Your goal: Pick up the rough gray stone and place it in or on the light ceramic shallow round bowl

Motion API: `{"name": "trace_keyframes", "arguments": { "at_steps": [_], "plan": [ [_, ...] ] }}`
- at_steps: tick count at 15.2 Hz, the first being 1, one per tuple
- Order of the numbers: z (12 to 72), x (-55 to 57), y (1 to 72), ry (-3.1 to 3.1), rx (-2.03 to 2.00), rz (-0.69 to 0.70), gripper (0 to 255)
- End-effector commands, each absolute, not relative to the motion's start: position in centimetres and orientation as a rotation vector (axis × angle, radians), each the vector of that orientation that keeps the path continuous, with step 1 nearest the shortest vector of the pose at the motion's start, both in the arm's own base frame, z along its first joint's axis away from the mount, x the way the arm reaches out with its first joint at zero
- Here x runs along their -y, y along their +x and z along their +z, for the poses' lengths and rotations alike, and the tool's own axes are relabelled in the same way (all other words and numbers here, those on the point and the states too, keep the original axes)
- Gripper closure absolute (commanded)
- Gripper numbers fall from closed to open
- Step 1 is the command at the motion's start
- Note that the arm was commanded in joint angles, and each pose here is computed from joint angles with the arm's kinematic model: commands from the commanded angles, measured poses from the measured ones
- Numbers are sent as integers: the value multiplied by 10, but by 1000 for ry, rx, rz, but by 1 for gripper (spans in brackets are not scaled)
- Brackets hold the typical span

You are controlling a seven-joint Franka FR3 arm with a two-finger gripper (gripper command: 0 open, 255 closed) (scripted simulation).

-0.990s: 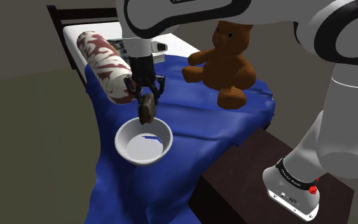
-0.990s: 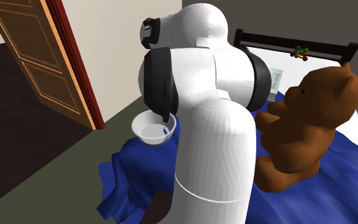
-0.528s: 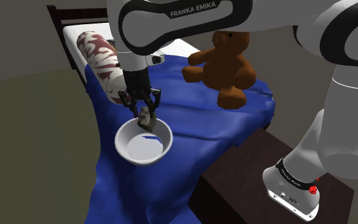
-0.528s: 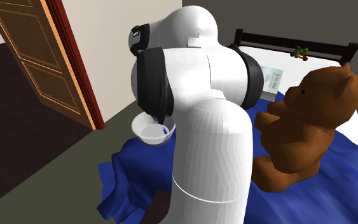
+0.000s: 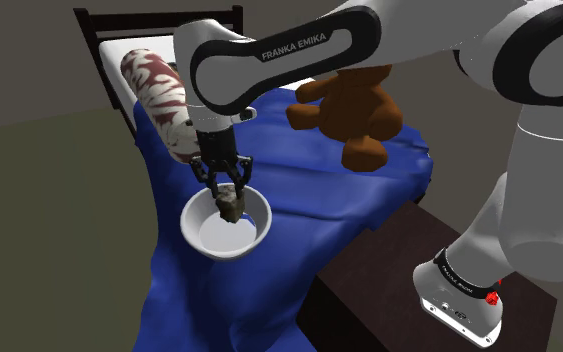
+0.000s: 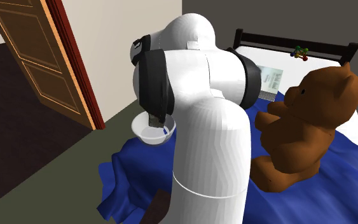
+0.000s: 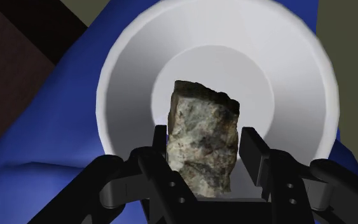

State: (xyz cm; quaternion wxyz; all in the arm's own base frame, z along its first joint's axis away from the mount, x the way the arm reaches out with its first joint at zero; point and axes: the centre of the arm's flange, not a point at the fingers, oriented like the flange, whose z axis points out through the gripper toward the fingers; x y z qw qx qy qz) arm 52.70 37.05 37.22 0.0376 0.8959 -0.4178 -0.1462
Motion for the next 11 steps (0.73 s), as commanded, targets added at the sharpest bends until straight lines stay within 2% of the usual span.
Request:
{"name": "trace_keyframes", "arguments": {
  "at_steps": [1,9,10,11],
  "plan": [
    [362,-370,527,2750,1282,-448,255],
    [361,-370,527,2750,1282,-448,255],
    [361,-370,527,2750,1282,-448,0],
    [361,-370,527,2750,1282,-448,0]
  ]
}}
